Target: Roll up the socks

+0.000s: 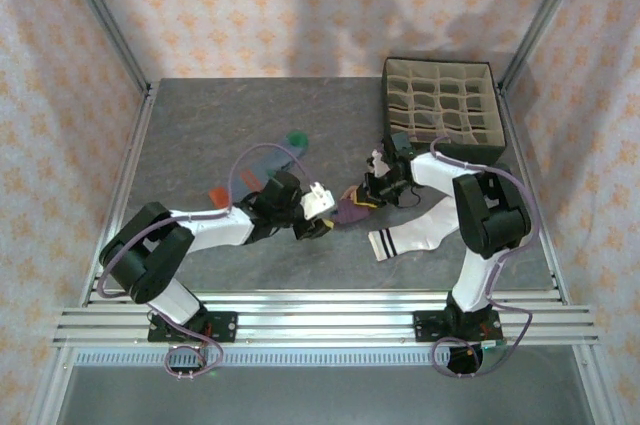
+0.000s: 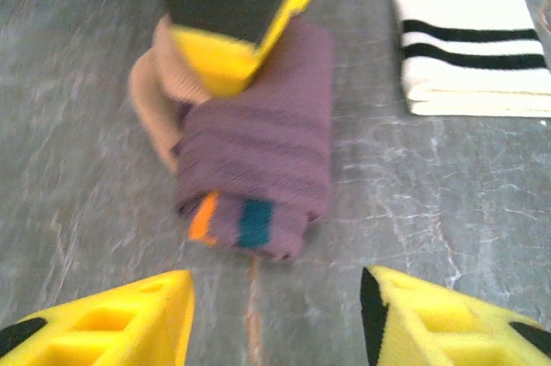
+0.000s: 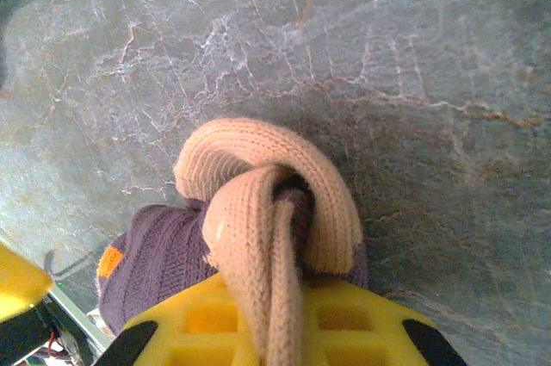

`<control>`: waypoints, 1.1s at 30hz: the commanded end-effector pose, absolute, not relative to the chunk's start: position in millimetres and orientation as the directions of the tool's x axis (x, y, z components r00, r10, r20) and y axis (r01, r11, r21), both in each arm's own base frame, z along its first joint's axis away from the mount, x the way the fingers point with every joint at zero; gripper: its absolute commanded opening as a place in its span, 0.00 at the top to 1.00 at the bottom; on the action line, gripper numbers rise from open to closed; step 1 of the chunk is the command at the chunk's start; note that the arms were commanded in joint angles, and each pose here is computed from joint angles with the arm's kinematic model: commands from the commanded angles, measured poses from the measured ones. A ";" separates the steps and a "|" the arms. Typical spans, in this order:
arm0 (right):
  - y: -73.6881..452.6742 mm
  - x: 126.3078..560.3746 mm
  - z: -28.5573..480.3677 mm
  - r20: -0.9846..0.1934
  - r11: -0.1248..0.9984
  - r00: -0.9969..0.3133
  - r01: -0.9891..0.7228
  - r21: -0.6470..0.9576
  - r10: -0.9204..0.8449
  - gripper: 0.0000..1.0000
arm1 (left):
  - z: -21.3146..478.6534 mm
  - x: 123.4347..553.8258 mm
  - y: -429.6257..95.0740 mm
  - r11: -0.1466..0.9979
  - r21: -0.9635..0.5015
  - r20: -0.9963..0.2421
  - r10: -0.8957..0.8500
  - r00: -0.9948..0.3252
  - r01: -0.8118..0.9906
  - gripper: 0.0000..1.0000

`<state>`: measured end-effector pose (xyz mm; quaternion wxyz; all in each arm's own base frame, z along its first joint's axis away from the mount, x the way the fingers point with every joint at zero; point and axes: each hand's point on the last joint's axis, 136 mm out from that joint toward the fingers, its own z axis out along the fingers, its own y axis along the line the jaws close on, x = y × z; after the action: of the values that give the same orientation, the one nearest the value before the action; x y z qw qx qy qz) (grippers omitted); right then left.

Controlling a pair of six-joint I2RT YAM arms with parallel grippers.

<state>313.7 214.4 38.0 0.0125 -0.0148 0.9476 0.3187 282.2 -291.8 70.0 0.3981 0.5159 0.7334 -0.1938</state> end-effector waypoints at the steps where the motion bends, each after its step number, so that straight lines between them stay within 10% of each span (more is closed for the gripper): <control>1: 191.0 287.9 -3.4 0.113 0.881 -0.994 0.054 0.471 0.000 0.88 | 89.4 296.6 -307.1 0.339 0.455 -0.724 0.679 0.121 0.823 0.41; 13: 192.1 284.5 2.6 0.139 0.879 -0.990 0.057 0.474 -0.011 0.86 | 57.0 308.8 -341.0 0.219 0.557 -0.586 0.787 0.193 0.801 0.42; 22: 193.8 294.5 31.8 0.096 0.854 -0.994 0.012 0.519 -0.044 0.45 | 26.2 309.3 -334.2 0.184 0.541 -0.525 0.836 0.158 0.821 1.00; 33: 169.2 330.1 56.9 0.033 0.856 -0.998 0.068 0.512 0.060 0.41 | 18.7 294.3 -325.9 0.130 0.533 -0.506 0.841 0.191 0.836 1.00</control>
<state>324.0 173.6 48.5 -0.0172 0.0313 0.9593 0.2802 308.4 -340.3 45.0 0.4444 0.6343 0.6326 -0.0037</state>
